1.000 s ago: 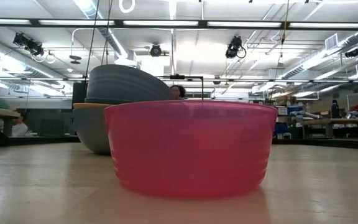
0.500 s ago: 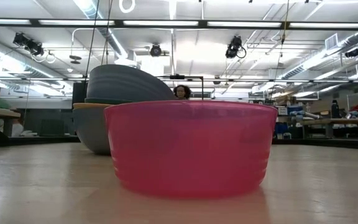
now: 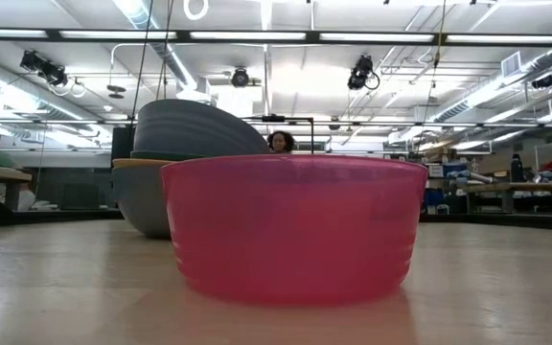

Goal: Nest bowls inside each other
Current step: Stack the pink bowl on the top of the blue bowl

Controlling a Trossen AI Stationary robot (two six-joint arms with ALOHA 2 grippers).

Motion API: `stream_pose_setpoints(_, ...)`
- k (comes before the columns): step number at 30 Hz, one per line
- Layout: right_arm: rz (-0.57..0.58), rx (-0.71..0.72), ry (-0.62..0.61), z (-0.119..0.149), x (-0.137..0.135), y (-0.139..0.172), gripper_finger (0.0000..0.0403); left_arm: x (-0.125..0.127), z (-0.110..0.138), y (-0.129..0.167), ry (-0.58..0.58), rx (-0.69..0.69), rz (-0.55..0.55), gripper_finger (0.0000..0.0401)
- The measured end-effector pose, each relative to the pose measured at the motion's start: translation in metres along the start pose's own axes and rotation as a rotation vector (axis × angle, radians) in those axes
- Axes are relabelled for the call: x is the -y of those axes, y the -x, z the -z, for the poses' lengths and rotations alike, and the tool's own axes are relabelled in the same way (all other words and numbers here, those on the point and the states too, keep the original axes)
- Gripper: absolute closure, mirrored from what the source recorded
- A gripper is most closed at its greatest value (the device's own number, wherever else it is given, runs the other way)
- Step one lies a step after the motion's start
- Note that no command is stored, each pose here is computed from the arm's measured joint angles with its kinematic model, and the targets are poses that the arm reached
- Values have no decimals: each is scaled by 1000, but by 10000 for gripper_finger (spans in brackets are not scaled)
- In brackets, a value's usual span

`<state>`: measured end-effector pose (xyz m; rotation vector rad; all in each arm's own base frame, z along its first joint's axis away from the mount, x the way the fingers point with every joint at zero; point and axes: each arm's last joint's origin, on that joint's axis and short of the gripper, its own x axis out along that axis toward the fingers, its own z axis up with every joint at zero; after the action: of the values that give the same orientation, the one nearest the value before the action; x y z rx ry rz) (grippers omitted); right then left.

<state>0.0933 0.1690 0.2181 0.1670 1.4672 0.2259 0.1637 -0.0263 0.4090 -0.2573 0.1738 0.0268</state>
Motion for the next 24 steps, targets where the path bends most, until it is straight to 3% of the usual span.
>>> stream_pose_setpoints(10, 53, -9, -46, -4, -2, -29, 293, 0, 0, 0, -4, -4, 9, 288)
stream_pose_setpoints(14, 64, -22, -61, -9, -1, -34, 367, 0, 0, 0, -21, -5, 13, 288)
stream_pose_setpoints(17, 51, -12, -63, -16, 1, -33, 395, 0, 0, 0, -26, -5, 13, 288)
stream_pose_setpoints(24, 56, 126, -52, -56, 4, -4, 402, 0, 0, 0, -29, -6, 15, 288)
